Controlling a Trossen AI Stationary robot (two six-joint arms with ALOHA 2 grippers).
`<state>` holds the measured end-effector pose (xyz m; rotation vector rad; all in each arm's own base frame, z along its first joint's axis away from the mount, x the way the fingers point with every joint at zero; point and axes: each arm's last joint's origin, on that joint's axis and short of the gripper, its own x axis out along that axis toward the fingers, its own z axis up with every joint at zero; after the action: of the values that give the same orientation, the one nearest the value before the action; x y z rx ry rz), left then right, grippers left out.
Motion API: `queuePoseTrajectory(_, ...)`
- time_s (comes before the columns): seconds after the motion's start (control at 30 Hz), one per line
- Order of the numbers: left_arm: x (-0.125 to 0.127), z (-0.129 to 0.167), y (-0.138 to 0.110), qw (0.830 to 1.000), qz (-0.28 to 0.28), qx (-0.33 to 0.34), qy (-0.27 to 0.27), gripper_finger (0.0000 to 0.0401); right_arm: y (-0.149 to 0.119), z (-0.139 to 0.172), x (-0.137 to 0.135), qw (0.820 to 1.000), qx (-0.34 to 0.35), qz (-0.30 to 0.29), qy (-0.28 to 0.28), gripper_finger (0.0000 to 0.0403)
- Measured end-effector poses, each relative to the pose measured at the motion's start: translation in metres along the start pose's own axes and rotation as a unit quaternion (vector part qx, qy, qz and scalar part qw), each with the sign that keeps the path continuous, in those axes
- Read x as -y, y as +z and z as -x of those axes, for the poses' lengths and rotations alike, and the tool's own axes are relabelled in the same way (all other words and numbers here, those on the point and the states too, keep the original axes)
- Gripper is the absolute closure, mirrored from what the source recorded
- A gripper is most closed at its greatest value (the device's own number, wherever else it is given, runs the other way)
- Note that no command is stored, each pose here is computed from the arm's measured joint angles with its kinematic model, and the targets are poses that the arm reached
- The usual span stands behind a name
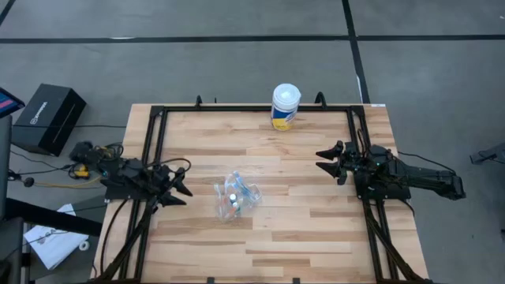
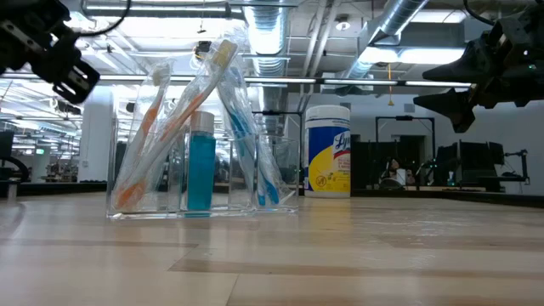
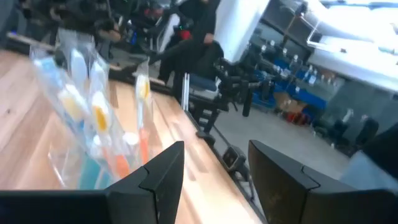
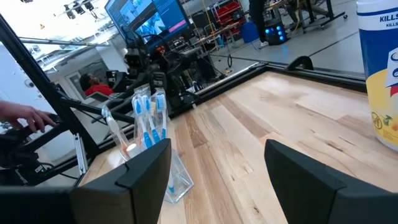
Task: Pick & Place toothbrushing station
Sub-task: Return to Home Position
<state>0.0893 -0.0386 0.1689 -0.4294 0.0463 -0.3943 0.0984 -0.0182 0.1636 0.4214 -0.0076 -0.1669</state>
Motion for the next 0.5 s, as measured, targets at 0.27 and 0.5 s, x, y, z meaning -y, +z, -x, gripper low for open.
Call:
queuePoseTrajectory(0.27, -0.014, 0.002, 0.008, 0.999, -0.045, 0.012, 0.006, 0.0230, 0.000, 0.000, 0.000, 1.000, 0.000, 0.000, 0.000, 0.0155)
queuePoseTrajectory(0.5, -0.011, 0.001, 0.008, 0.999, -0.047, 0.013, -0.009, 0.0230, 0.000, 0.000, 0.000, 1.000, 0.000, 0.000, 0.000, 0.0155)
